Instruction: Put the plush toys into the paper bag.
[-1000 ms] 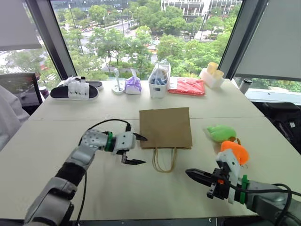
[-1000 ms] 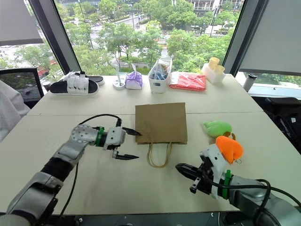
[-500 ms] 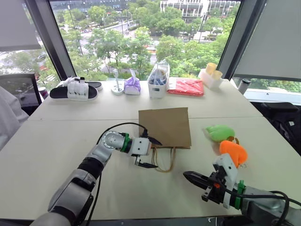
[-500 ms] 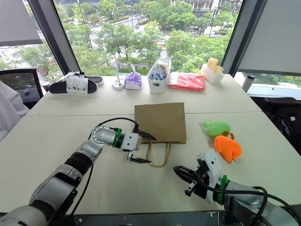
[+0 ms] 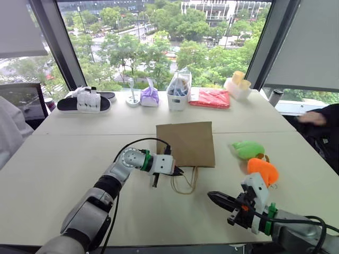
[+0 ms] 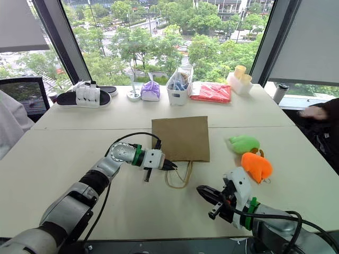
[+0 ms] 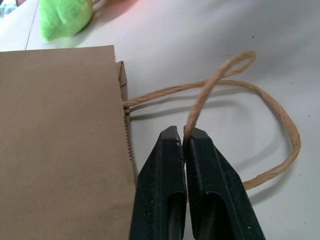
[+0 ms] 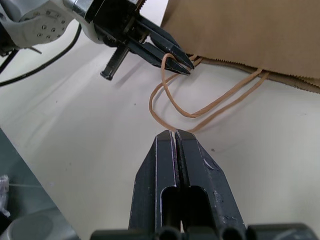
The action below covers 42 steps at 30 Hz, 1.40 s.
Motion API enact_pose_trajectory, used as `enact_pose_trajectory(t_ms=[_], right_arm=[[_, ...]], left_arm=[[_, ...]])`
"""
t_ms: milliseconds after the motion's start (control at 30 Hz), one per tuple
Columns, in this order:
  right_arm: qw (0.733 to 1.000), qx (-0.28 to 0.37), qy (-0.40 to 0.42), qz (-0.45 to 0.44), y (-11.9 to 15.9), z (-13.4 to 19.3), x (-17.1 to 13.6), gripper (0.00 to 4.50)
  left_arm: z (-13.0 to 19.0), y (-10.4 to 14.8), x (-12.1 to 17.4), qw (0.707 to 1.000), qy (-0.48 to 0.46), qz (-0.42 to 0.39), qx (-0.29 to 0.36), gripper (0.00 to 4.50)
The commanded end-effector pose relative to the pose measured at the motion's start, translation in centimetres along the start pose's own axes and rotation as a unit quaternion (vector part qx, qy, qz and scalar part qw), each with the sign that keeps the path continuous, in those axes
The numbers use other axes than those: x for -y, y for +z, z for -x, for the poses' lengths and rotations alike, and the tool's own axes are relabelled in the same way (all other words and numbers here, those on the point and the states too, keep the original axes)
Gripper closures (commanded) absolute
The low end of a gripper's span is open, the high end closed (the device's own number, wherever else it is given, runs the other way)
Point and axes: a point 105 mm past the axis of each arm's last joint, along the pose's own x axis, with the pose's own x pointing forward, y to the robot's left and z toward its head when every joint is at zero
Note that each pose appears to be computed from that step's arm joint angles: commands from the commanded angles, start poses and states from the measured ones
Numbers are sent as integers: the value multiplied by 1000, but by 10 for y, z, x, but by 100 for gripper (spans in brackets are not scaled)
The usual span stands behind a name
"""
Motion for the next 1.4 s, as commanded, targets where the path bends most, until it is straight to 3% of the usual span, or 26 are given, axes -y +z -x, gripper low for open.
enact_pose_trajectory(t_ms=[33, 167, 400, 667, 900, 1067, 1400], right_arm=[[999, 33, 15, 7, 12, -2, -11, 450], [996, 83, -23, -11, 15, -27, -4, 450], [989, 117, -86, 26, 26, -77, 22, 450], [974, 165, -140, 63, 53, -100, 55, 450], [970, 141, -179, 86, 54, -125, 87, 450], [976, 113, -150, 111, 53, -157, 86, 450], [974, 98, -172, 110, 41, -186, 102, 450]], left_arm=[[9, 27, -31, 998, 51, -23, 32, 444], [24, 55, -74, 982, 143, 81, 94, 444], [36, 84, -95, 963, 186, 139, 139, 444], [39, 86, -83, 967, 169, 148, 122, 444], [39, 89, -76, 959, 162, 185, 142, 444], [33, 97, -65, 952, 147, 214, 162, 444], [42, 114, -74, 910, 168, 306, 223, 444]])
